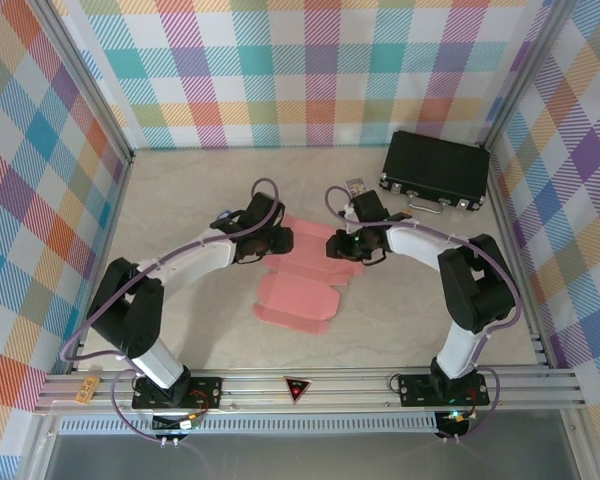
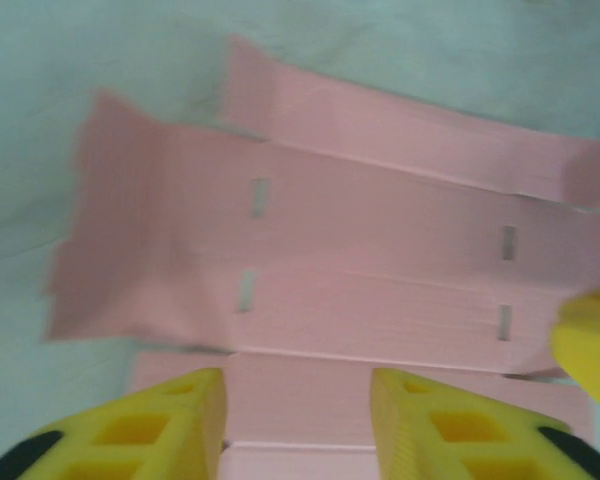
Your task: Fold the paper box
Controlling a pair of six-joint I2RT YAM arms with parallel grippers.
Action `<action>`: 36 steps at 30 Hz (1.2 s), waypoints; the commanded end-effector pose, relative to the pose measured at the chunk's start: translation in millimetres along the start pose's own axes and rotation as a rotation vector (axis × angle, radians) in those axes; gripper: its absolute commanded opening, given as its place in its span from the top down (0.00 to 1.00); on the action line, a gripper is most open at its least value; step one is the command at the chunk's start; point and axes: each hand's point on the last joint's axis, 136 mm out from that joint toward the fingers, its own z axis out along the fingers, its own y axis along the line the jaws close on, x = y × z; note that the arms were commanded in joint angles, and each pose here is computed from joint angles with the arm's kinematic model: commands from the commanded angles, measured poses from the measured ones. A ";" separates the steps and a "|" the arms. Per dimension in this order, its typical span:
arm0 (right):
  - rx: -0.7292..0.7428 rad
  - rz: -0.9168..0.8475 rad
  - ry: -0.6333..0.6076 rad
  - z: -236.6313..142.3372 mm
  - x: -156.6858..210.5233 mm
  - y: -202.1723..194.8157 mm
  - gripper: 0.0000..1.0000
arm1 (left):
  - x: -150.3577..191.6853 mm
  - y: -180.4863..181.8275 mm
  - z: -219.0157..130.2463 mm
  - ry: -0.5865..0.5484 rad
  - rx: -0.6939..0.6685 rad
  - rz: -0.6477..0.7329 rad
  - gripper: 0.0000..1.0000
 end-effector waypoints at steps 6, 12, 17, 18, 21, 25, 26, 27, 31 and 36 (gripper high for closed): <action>0.012 -0.026 0.079 26.7 22.0 6.0 0.76 | 26.6 52.2 10.7 0.073 -0.067 -0.104 0.46; 0.045 0.007 0.104 37.0 29.7 -5.2 0.81 | 27.8 35.9 31.9 0.127 0.045 -0.115 0.46; 0.054 0.031 0.119 42.4 34.5 -10.9 0.82 | 31.3 26.3 42.3 0.170 0.092 -0.130 0.50; 0.056 0.032 0.121 43.1 35.4 -11.6 0.82 | 26.0 22.0 44.0 0.152 0.112 -0.133 0.51; 0.062 0.039 0.126 44.5 36.9 -13.6 0.82 | 25.9 15.7 44.5 0.161 0.148 -0.141 0.55; 0.065 0.045 0.127 45.6 37.2 -14.9 0.82 | 26.6 8.3 41.1 0.179 0.184 -0.131 0.66; 0.068 0.046 0.129 46.0 37.7 -15.5 0.83 | 24.7 6.9 39.3 0.174 0.191 -0.125 0.68; 0.072 0.050 0.129 46.5 37.9 -16.6 0.83 | 23.9 6.0 37.8 0.173 0.194 -0.121 0.70; 0.081 0.056 0.130 47.9 39.0 -18.5 0.83 | 22.4 0.4 33.6 0.171 0.222 -0.107 0.74; 0.085 0.063 0.134 49.0 39.6 -19.9 0.83 | 26.3 -13.8 33.3 0.196 0.283 -0.085 0.75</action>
